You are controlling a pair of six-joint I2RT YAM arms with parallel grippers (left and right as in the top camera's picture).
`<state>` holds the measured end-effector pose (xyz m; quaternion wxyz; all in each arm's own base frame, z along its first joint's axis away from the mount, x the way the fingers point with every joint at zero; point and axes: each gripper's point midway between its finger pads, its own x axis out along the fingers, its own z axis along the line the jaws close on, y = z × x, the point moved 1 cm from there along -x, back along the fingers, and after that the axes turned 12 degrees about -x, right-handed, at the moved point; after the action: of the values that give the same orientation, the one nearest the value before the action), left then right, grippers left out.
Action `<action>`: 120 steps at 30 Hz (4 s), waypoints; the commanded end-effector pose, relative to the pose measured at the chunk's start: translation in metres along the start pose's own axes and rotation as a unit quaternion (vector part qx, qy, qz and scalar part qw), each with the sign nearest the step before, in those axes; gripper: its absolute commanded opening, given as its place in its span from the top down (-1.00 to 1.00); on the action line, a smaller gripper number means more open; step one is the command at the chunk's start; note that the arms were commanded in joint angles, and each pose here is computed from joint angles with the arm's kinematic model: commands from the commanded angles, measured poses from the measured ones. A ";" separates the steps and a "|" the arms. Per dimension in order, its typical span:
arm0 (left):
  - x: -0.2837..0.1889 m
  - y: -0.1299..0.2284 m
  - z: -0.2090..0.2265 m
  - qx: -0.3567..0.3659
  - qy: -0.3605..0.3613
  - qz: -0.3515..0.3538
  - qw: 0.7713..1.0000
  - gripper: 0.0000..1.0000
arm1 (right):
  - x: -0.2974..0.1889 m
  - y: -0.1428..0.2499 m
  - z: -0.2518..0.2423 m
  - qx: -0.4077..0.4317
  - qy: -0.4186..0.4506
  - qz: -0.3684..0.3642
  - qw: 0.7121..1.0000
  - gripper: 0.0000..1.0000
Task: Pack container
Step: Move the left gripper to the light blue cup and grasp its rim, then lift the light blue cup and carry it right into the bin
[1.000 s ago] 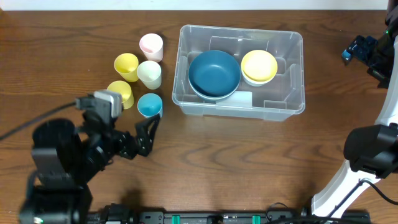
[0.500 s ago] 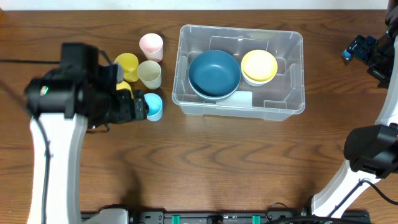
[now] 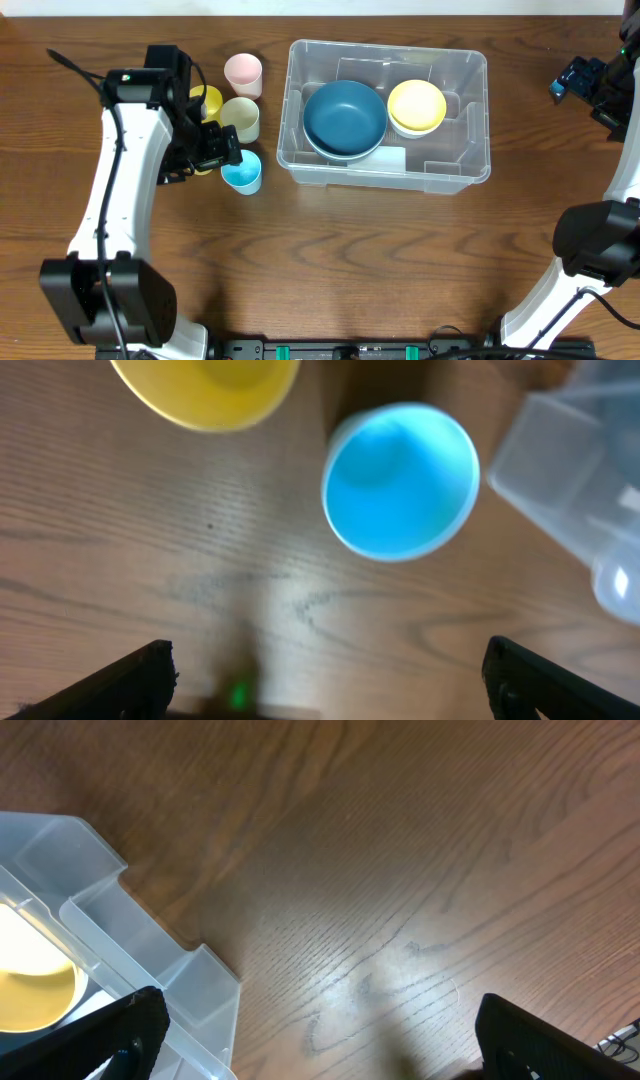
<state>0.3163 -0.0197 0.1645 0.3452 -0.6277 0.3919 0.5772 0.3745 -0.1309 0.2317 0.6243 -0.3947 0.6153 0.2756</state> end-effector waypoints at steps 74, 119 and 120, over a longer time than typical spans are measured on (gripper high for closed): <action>-0.174 0.049 -0.033 0.015 0.227 -0.230 0.946 0.89 | 0.003 -0.001 -0.003 0.006 0.008 0.002 1.000 -0.98; 0.005 0.070 -0.290 0.258 0.144 -0.160 0.942 0.88 | 0.003 -0.001 -0.003 0.006 0.008 0.002 1.000 -0.98; 0.009 0.070 -0.290 0.260 0.142 -0.158 0.942 0.88 | 0.003 -0.001 -0.003 0.006 0.008 0.002 1.000 -0.99</action>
<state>0.3827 -0.3024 0.1812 0.5179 -0.6457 0.4665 0.3118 0.3746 -0.1310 0.2317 0.6244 -0.3948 0.6152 0.2755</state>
